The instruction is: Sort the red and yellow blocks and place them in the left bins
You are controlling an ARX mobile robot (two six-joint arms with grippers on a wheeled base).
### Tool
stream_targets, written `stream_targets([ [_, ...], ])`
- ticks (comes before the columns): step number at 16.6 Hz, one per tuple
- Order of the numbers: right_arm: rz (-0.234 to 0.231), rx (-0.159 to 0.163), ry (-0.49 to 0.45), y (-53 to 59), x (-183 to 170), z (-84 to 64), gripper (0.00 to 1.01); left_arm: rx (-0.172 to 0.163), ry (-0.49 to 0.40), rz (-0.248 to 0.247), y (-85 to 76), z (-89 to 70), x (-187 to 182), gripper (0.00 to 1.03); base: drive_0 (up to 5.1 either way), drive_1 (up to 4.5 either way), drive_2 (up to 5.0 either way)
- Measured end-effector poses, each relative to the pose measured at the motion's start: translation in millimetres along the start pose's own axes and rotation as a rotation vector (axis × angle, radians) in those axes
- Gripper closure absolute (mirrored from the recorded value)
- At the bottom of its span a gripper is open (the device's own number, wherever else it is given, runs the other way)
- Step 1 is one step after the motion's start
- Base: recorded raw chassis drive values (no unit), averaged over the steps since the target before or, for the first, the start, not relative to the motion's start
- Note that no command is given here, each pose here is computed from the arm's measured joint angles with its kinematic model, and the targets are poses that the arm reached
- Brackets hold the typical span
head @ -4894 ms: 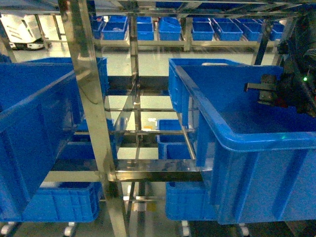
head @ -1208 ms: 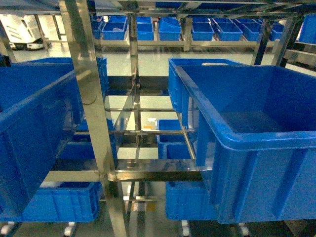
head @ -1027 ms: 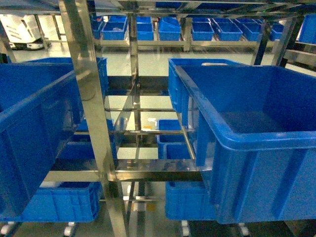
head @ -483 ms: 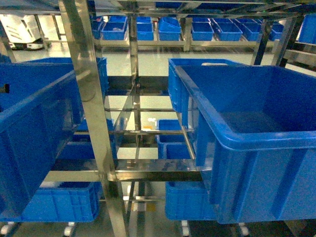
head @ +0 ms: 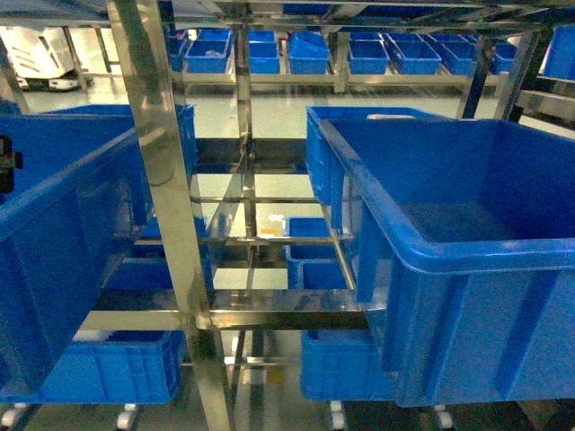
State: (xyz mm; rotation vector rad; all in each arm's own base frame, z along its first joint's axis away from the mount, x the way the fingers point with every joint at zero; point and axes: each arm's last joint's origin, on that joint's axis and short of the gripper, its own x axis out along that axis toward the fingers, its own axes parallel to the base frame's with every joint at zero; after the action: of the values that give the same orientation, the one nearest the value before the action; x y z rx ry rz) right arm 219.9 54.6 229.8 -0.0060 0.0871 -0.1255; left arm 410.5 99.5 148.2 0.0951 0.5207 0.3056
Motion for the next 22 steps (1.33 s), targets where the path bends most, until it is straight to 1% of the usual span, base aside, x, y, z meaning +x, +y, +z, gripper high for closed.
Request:
stream_targets([
  [2,0.000,0.000,0.000,0.1,0.0,0.0,0.03,-0.010,-0.001,-0.017,-3.1,-0.4,-1.8,0.03,0.0,0.00,0.0],
  [3,0.000,0.000,0.000,0.0,0.0,0.0,0.03,-0.023,-0.006,-0.028,-5.1,-1.5,-8.9,0.06,0.0,0.00,0.0],
  [4,0.000,0.000,0.000,0.0,0.0,0.0,0.03,-0.035,-0.019,-0.039,-7.1,0.0,-16.4,0.05,0.0,0.00,0.0],
  [5,0.000,0.000,-0.001,0.1,0.0,0.1,0.03,-0.070,-0.043,-0.066,-6.6,6.4,-29.3,0.05,0.0,0.00,0.0],
  [6,0.000,0.000,0.000,0.0,0.0,0.0,0.03,-0.088,-0.062,-0.071,-5.8,8.7,-37.9,0.05,0.0,0.00,0.0],
  [7,0.000,0.000,0.000,0.0,0.0,0.0,0.03,-0.116,-0.074,-0.086,-4.1,8.7,-49.4,0.05,0.0,0.00,0.0],
  [8,0.000,0.000,0.000,0.1,0.0,0.0,0.03,-0.131,-0.080,-0.103,-3.4,6.1,-58.5,0.05,0.0,0.00,0.0],
  [12,0.000,0.000,0.000,0.0,0.0,0.0,0.03,-0.139,-0.082,-0.113,-3.0,0.2,-71.9,0.05,0.0,0.00,0.0],
  [14,0.000,0.000,0.000,0.0,0.0,0.0,0.03,-0.155,-0.109,-0.144,-1.5,-3.2,-98.7,0.05,0.0,0.00,0.0],
  [15,0.000,0.000,0.000,0.0,0.0,0.0,0.03,-0.152,-0.155,-0.175,-3.2,2.0,-111.3,0.05,0.0,0.00,0.0],
  [16,0.000,0.000,0.000,0.0,0.1,-0.1,0.03,-0.146,-0.211,-0.224,-4.7,11.2,-126.0,0.05,0.0,0.00,0.0],
  [17,0.000,0.000,0.000,0.1,0.0,0.0,0.03,-0.150,-0.245,-0.238,-5.6,17.2,-139.0,0.05,0.0,0.00,0.0],
  [18,0.000,0.000,0.000,0.0,0.0,0.0,0.03,-0.144,-0.294,-0.266,-9.3,20.9,-154.3,0.05,0.0,0.00,0.0],
  [19,0.000,0.000,0.000,0.1,0.0,0.0,0.03,-0.139,-0.340,-0.290,-14.1,21.5,-170.9,0.05,0.0,0.00,0.0],
  [20,0.000,0.000,0.000,0.1,0.0,0.0,0.03,-0.141,-0.363,-0.300,-19.5,18.3,-188.8,0.05,0.0,0.00,0.0],
  [21,0.001,0.000,0.000,0.1,0.0,0.0,0.03,-0.145,-0.381,-0.307,-23.9,13.8,-205.4,0.05,0.0,0.00,0.0],
  [22,0.000,0.000,0.000,0.0,0.0,0.0,0.03,-0.157,-0.407,-0.311,-27.4,11.9,-219.1,0.05,0.0,0.00,0.0],
])
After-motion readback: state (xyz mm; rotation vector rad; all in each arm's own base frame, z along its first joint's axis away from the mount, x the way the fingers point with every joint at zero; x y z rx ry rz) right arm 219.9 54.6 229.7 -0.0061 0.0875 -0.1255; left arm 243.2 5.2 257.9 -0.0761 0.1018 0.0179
